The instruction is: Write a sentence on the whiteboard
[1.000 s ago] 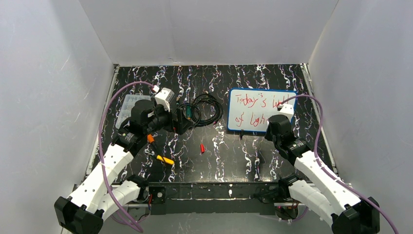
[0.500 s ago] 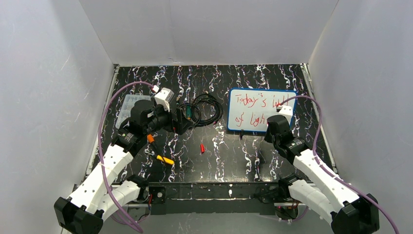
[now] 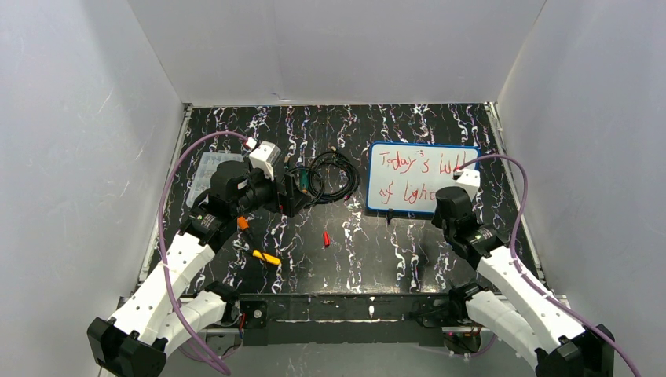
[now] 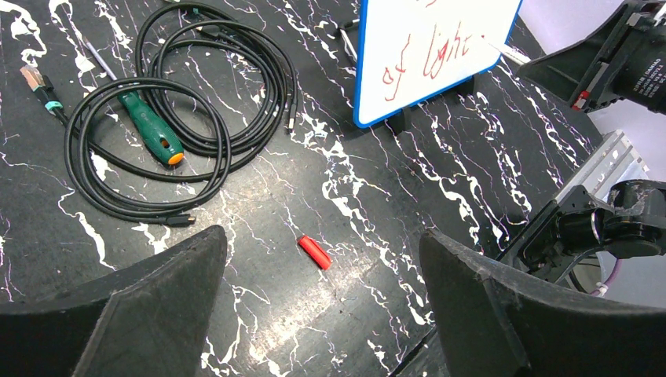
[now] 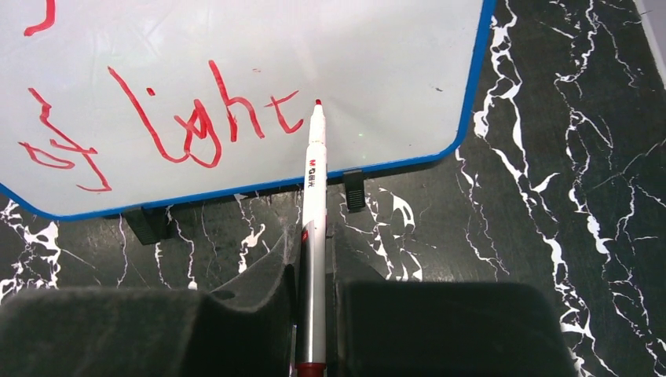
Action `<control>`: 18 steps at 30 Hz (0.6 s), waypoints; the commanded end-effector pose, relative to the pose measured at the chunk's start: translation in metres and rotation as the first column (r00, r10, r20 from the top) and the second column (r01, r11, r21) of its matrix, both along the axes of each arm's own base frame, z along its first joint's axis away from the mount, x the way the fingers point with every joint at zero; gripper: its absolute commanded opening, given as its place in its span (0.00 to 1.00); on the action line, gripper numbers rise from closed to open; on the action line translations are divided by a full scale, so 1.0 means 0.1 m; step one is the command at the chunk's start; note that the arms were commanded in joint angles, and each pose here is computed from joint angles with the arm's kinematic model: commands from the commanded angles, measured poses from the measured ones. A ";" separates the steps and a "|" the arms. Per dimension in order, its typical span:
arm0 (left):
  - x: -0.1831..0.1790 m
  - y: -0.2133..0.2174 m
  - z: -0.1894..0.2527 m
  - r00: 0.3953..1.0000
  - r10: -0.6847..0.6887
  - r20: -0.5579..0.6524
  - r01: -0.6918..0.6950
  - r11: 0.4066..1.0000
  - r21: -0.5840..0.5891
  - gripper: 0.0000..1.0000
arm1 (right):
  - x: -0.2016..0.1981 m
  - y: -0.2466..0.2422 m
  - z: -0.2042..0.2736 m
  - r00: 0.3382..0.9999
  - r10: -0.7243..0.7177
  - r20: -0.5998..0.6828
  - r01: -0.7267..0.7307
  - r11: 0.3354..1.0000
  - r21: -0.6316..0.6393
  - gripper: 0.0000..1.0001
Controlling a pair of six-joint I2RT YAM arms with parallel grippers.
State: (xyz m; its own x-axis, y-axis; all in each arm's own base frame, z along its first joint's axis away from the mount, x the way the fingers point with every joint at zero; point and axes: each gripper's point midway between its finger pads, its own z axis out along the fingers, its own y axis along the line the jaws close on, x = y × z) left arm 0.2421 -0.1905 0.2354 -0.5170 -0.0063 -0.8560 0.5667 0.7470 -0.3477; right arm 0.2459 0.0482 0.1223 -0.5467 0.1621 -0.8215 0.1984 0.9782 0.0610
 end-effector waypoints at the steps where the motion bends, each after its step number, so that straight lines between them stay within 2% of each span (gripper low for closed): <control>1: -0.04 0.01 0.04 1.000 -0.005 0.011 0.005 1.000 -0.014 0.91 | 0.03 -0.10 0.18 0.998 -0.052 0.042 0.052 0.999 -0.014 0.01; 7: -0.04 0.01 0.04 1.000 -0.005 0.010 0.005 1.000 -0.014 0.91 | 0.02 -0.07 0.05 0.998 -0.057 0.005 0.057 0.998 -0.008 0.01; 18: -0.04 0.02 0.03 1.000 -0.005 0.008 0.005 1.000 -0.011 0.91 | 0.13 -0.03 0.01 0.999 -0.033 0.019 0.034 0.999 -0.026 0.01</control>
